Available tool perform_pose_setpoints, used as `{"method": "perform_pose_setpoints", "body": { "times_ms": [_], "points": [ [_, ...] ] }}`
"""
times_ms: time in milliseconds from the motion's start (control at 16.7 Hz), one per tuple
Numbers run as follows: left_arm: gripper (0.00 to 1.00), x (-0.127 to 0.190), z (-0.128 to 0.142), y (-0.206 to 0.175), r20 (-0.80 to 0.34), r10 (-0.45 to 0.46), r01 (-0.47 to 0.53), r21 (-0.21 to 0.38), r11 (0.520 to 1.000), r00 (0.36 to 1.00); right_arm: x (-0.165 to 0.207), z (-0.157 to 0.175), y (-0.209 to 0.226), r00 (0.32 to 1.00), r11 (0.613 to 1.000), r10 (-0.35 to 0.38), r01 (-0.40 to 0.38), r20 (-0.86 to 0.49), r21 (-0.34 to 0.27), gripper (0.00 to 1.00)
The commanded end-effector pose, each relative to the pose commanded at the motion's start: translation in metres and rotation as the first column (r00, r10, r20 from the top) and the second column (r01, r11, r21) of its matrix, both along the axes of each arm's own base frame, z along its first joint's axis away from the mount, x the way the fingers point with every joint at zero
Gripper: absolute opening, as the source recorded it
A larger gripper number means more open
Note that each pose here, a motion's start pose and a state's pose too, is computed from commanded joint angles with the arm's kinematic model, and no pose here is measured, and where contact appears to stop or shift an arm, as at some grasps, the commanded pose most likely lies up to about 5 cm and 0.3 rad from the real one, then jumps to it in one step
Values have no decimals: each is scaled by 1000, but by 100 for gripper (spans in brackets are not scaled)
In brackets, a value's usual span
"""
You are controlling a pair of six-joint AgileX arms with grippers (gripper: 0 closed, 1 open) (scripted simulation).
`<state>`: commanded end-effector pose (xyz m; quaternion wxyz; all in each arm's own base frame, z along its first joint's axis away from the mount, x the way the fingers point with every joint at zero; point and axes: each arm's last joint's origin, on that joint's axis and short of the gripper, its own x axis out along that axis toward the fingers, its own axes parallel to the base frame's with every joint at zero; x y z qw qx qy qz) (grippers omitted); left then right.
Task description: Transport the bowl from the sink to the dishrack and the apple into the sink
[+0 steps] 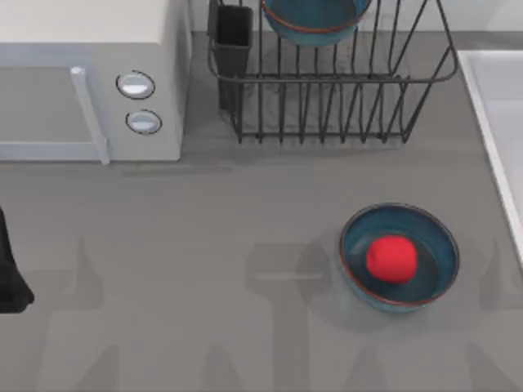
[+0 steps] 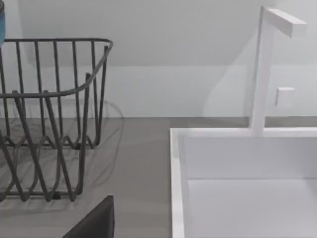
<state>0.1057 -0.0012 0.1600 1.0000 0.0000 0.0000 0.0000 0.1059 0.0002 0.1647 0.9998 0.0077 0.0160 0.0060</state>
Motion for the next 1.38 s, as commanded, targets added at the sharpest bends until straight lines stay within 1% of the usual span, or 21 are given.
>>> {"method": "perform_pose_setpoints", "body": {
  "times_ms": [180,360,480,660,840,960,1080,1200,1260,1380],
  "points": [
    [100,0,0,0,0,0,0,0,1000,1000,3,18,5,992,998,48,-42,-120,52,100],
    [100,0,0,0,0,0,0,0,1000,1000,15,47,16,945,989,115,-82,-306,121,100],
    [100,0,0,0,0,0,0,0,1000,1000,32,67,26,878,983,156,-92,-453,160,100],
    [100,0,0,0,0,0,0,0,1000,1000,74,88,52,722,979,186,-80,-666,187,100],
    [100,0,0,0,0,0,0,0,1000,1000,122,90,89,522,985,169,-52,-836,167,100],
    [100,0,0,0,0,0,0,0,1000,1000,150,79,116,380,991,133,-32,-915,131,100],
    [100,0,0,0,0,0,0,0,1000,1000,170,64,142,252,996,89,-18,-964,87,100],
    [100,0,0,0,0,0,0,0,1000,1000,183,51,163,149,999,45,-10,-988,44,100],
    [100,0,0,0,0,0,0,0,1000,1000,187,45,172,108,1000,26,-7,-994,26,100],
    [100,0,0,0,0,0,0,0,1000,1000,192,38,185,54,1000,-1,-5,-999,-1,100]
  ]
}}
